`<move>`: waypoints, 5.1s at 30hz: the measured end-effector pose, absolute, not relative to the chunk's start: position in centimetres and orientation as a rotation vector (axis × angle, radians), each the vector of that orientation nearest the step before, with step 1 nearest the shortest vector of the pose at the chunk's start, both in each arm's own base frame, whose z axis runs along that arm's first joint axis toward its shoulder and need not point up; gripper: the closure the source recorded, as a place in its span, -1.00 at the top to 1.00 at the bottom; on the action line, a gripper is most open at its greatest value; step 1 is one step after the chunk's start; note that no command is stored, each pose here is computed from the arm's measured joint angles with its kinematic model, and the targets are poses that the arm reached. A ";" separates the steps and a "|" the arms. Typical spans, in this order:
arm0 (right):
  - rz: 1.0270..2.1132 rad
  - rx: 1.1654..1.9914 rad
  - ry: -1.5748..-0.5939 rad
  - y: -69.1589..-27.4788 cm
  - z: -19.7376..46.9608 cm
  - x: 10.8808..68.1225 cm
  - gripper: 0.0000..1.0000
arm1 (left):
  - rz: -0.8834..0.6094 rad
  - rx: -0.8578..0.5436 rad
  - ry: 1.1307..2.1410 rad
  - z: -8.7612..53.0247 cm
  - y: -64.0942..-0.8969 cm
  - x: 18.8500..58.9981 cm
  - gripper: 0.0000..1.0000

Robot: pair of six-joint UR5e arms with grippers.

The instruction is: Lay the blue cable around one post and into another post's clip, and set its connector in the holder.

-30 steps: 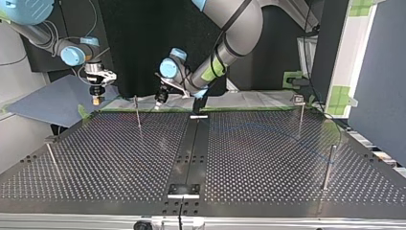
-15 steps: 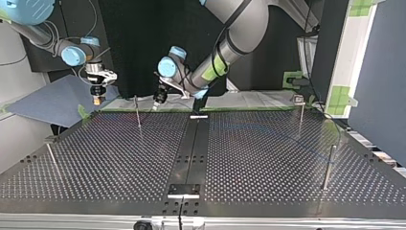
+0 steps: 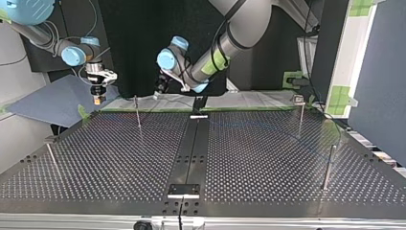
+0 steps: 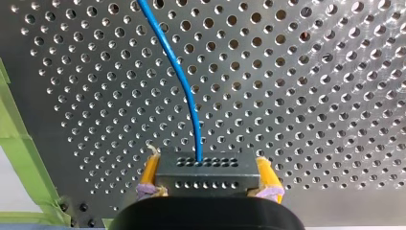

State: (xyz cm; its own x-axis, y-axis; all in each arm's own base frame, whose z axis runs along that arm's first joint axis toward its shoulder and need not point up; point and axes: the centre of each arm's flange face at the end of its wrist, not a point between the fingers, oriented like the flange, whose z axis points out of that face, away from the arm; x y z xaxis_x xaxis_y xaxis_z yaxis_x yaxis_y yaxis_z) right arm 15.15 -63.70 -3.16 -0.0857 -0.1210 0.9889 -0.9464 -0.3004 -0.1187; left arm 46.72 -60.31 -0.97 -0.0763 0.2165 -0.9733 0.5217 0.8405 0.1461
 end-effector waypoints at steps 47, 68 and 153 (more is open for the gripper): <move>1.473 1.468 -1.212 -63.7 -3.2 15.2 -1.00 | -0.332 0.658 1.642 0.5 -61.7 45.1 1.00; 1.473 1.468 -1.212 -63.7 -3.2 15.2 -1.00 | -0.330 0.650 1.649 0.8 -61.3 45.1 1.00; 1.522 1.484 -1.220 -63.1 -3.2 17.3 -1.00 | -0.473 0.044 1.231 22.9 -45.5 34.6 1.00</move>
